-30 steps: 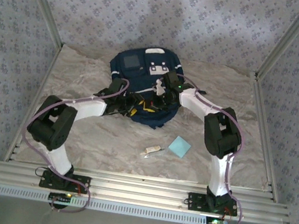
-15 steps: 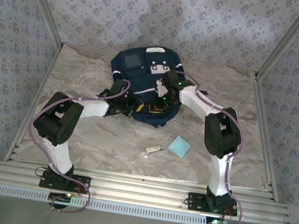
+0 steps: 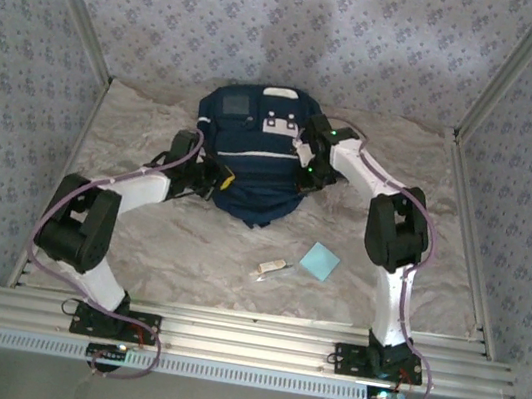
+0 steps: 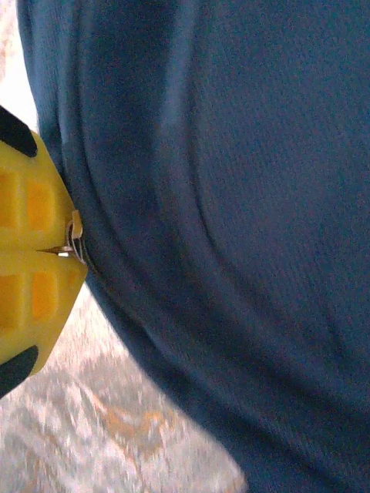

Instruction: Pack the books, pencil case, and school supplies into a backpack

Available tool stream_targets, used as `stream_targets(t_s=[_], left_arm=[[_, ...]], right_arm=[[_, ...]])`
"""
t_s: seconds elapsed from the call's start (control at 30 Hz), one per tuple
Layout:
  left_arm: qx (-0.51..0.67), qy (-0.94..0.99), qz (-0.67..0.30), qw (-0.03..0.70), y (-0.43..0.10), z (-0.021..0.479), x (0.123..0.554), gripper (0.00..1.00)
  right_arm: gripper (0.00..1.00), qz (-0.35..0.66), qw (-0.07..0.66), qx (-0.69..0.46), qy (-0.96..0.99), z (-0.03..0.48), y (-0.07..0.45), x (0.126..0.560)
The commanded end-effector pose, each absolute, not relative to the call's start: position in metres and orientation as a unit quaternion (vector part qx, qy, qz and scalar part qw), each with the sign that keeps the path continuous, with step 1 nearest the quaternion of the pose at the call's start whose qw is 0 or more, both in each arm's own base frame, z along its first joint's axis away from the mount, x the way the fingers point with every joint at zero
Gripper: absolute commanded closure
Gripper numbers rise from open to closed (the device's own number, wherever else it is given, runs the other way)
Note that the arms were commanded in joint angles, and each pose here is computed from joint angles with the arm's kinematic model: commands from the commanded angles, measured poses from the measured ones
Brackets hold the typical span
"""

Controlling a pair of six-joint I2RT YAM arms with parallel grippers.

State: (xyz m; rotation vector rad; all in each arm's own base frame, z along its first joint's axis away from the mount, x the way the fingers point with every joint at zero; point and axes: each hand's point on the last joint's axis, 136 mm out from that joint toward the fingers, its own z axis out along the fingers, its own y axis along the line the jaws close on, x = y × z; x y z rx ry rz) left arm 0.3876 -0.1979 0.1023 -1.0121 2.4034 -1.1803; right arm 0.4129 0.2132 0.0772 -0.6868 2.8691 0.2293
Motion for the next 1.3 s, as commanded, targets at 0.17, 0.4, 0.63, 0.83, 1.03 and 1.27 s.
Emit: stream_targets(t_s=[0.17, 0.4, 0.63, 0.83, 1.03, 1.27], left_arm=[[-0.346, 0.864, -0.311, 0.191, -0.111, 0.118, 0.389, 0.87], [-0.357, 0.842, -0.357, 0.192, -0.123, 0.148, 0.386, 0.48], [-0.409, 0.803, -0.382, 0.205, -0.143, 0.157, 0.353, 0.36], [-0.447, 0.774, -0.39, 0.221, -0.144, 0.145, 0.339, 0.34], [-0.452, 0.785, -0.363, 0.22, -0.145, 0.13, 0.34, 0.34], [-0.463, 0.777, -0.381, 0.194, -0.163, 0.101, 0.352, 0.37]], right_arm=[[1.0, 0.04, 0.077, -0.219, 0.972, 0.076, 0.187, 0.432], [1.0, 0.217, 0.055, -0.221, 0.949, 0.094, 0.284, 0.388], [1.0, 0.365, 0.045, -0.196, 0.909, 0.111, 0.37, 0.356], [1.0, 0.421, 0.02, -0.225, 0.879, 0.124, 0.416, 0.332], [1.0, 0.414, 0.011, -0.221, 0.883, 0.118, 0.417, 0.328], [1.0, 0.425, 0.012, -0.225, 0.877, 0.123, 0.425, 0.323]])
